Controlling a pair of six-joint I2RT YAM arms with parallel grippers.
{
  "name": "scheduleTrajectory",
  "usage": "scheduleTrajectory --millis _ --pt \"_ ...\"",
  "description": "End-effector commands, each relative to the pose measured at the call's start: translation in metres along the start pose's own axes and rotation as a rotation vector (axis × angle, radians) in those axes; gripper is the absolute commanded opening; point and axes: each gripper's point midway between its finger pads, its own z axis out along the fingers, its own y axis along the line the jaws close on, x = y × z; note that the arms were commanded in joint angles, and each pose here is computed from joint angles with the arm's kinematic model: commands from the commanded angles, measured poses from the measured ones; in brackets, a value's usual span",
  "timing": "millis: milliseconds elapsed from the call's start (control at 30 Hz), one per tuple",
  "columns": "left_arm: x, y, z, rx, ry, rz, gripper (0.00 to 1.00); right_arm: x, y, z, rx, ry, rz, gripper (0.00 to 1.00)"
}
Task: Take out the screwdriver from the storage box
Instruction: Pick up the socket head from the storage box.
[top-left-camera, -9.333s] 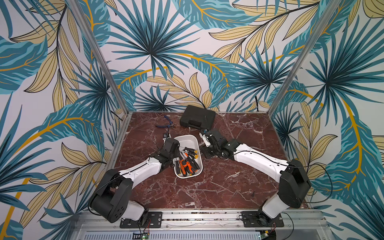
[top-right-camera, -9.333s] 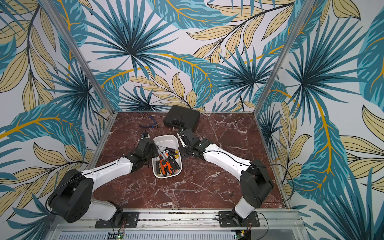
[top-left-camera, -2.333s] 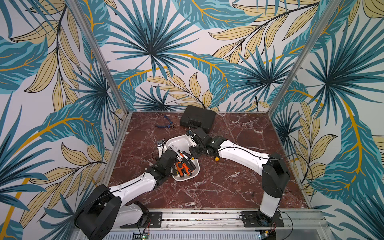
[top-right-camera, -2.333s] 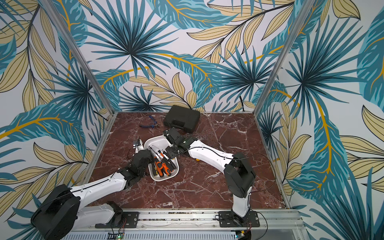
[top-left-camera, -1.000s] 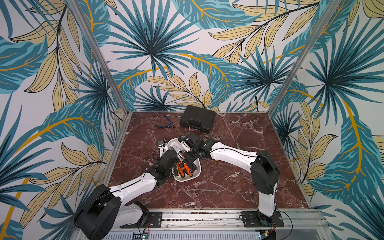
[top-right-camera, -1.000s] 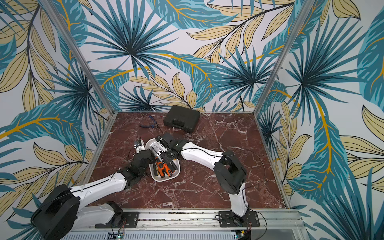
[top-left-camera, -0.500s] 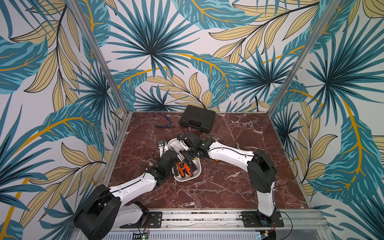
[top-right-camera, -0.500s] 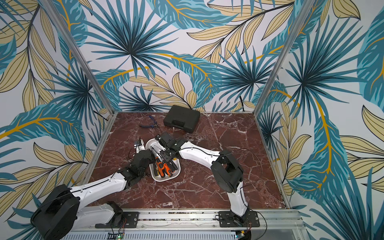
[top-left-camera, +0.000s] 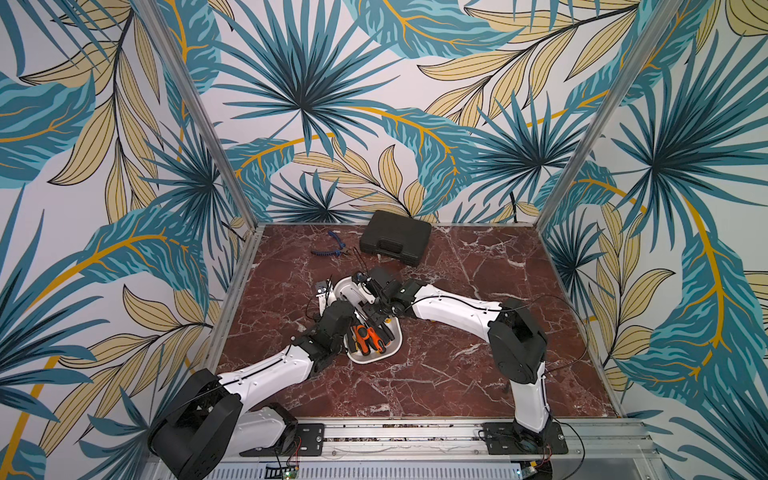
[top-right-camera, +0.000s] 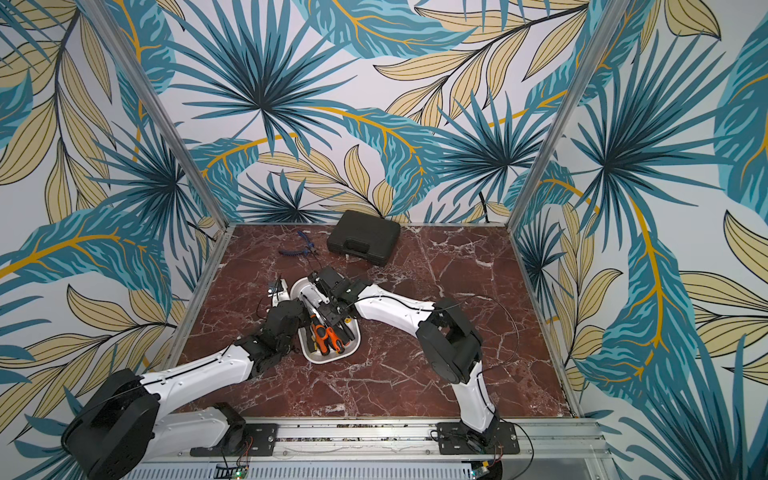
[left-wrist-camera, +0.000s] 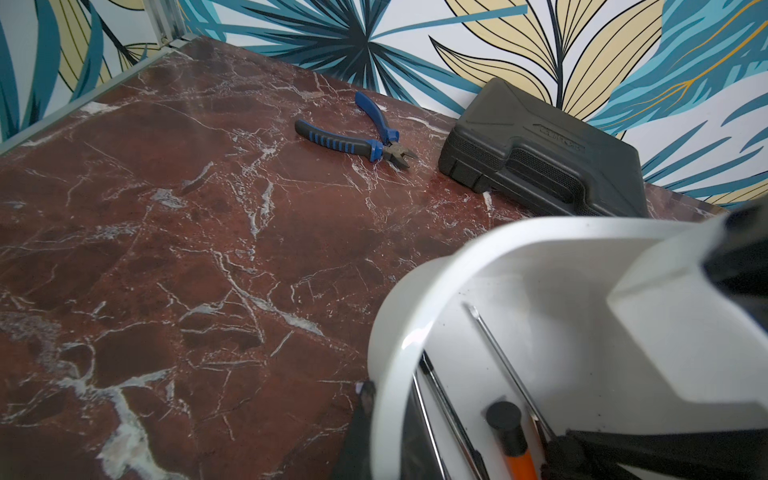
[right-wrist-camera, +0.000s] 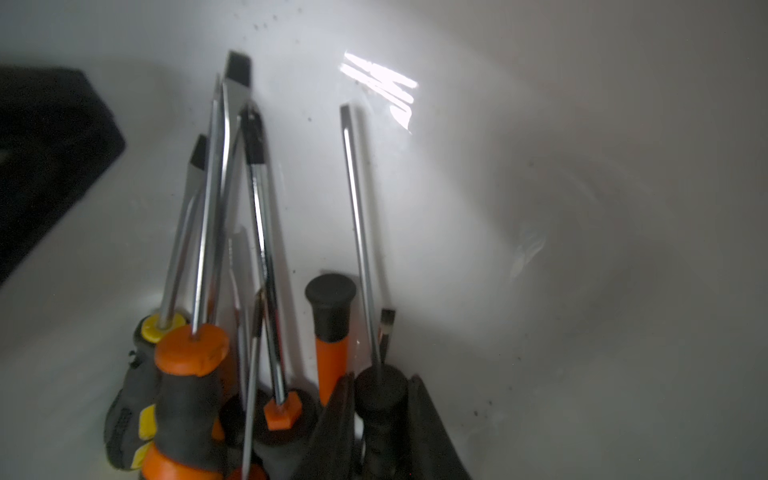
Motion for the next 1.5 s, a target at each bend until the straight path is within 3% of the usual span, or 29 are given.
scheduleTrajectory --millis 0,400,700,833,1067,1267,1467 --pt "-0.031 -0.017 -0.007 0.060 -0.087 -0.086 0.00 0.006 -0.002 0.002 0.012 0.024 -0.002 0.14" --pt "-0.033 -0.016 -0.006 0.051 -0.098 -0.079 0.00 -0.010 0.001 -0.067 -0.060 -0.063 0.029 0.11" --pt "-0.035 -0.018 -0.005 0.055 -0.106 -0.076 0.00 0.008 0.000 -0.100 -0.110 -0.049 0.099 0.11" --pt "-0.035 -0.020 -0.005 0.060 -0.109 -0.072 0.00 0.024 -0.022 -0.110 -0.091 -0.045 0.192 0.11" --pt "-0.035 -0.020 -0.005 0.063 -0.106 -0.066 0.00 0.061 -0.113 -0.113 0.015 -0.026 0.544 0.11" --pt "-0.034 -0.020 -0.005 0.063 -0.102 -0.063 0.00 0.092 -0.171 -0.096 0.073 0.038 0.751 0.12" --pt "-0.035 -0.018 -0.007 0.058 -0.104 -0.060 0.00 0.109 -0.191 -0.070 0.053 0.096 0.854 0.12"
